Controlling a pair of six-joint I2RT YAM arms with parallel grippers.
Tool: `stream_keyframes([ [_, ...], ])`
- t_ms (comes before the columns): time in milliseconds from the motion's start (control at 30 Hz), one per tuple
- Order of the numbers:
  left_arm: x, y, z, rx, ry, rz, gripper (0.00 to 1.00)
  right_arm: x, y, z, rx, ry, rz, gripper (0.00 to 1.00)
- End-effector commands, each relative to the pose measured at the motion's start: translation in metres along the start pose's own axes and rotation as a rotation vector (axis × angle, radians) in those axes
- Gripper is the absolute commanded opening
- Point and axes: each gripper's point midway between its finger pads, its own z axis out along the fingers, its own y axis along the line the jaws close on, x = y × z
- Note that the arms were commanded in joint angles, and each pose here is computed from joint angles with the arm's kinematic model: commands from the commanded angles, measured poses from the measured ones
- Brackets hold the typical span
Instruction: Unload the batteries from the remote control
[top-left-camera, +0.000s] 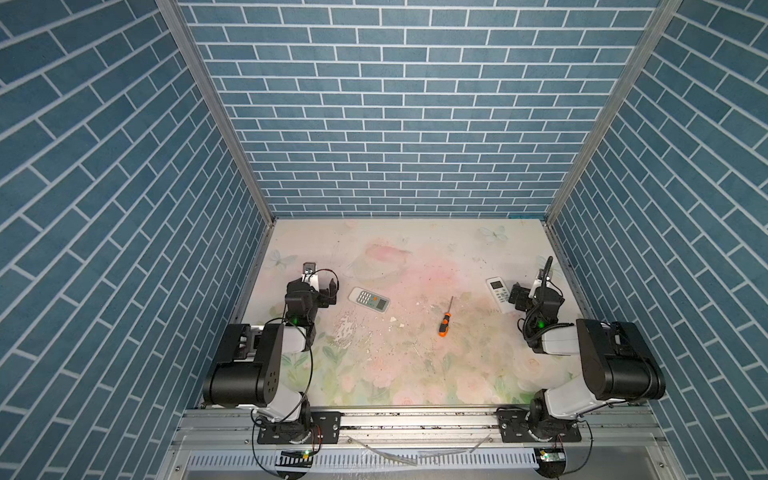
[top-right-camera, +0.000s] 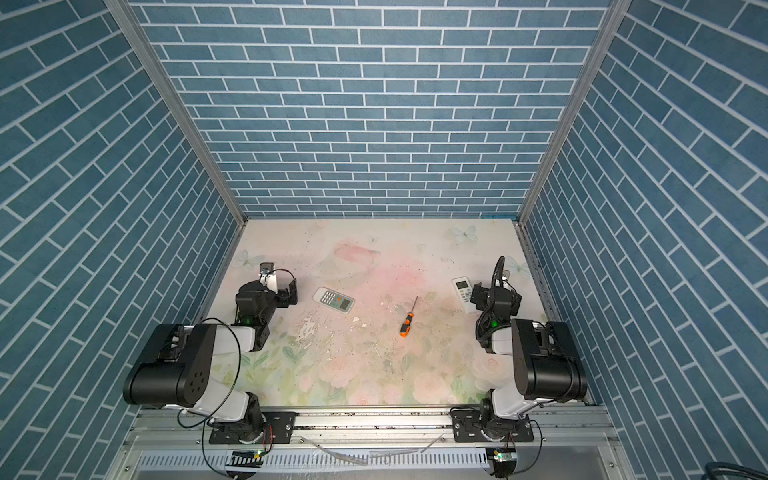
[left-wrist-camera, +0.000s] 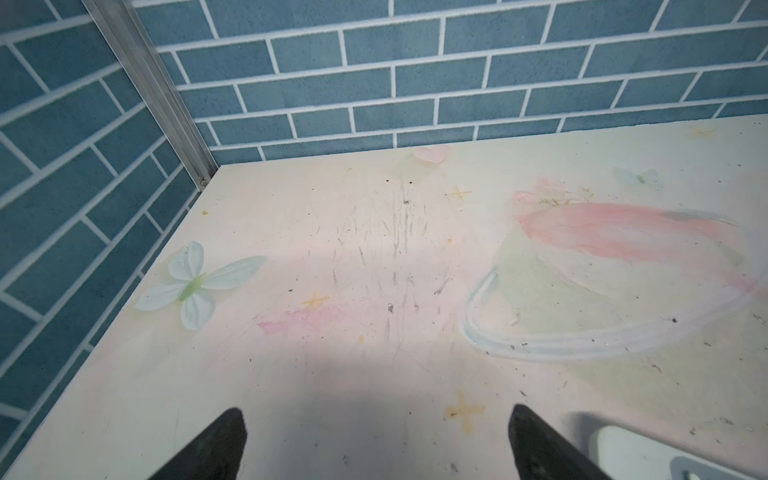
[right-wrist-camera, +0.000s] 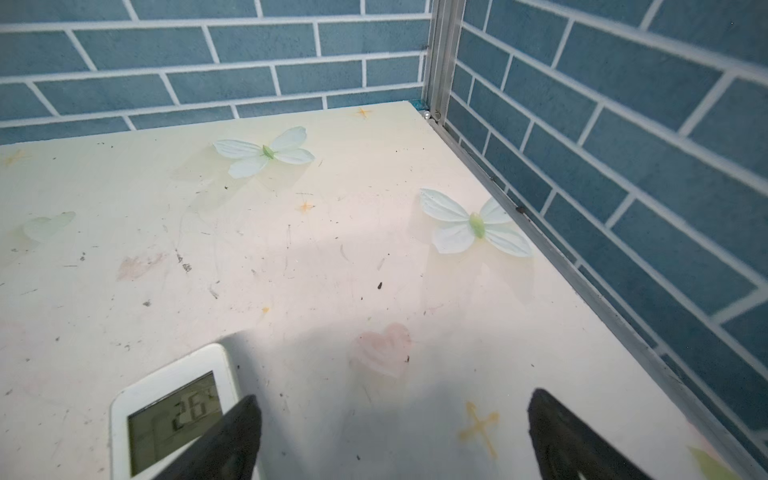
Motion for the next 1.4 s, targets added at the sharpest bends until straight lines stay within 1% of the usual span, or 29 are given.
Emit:
stream_keyframes([
  [0, 0.001, 0.0, 0.003, -0.001, 0.008, 0.01, 1.0, -0.014, 0.001, 0.004, 0.0, -0.033, -0.011, 0.99],
  [1133, 0.001, 0.0, 0.003, -0.001, 0.009, 0.008, 1.0, -0.014, 0.002, 0.005, -0.006, -0.03, -0.01, 0.99],
  [1233, 0.001, 0.004, 0.001, -0.025, 0.003, -0.002, 1.0, -0.015, 0.002, 0.004, -0.005, -0.033, -0.01, 0.99],
  [1333, -0.01, 0.009, -0.008, -0.051, -0.019, -0.009, 1.0, -0.023, 0.002, 0.001, -0.01, -0.015, -0.018, 0.99],
  [1367, -0.018, 0.015, -0.014, -0.076, -0.018, -0.017, 1.0, -0.032, 0.003, -0.003, -0.017, -0.007, -0.027, 0.99],
])
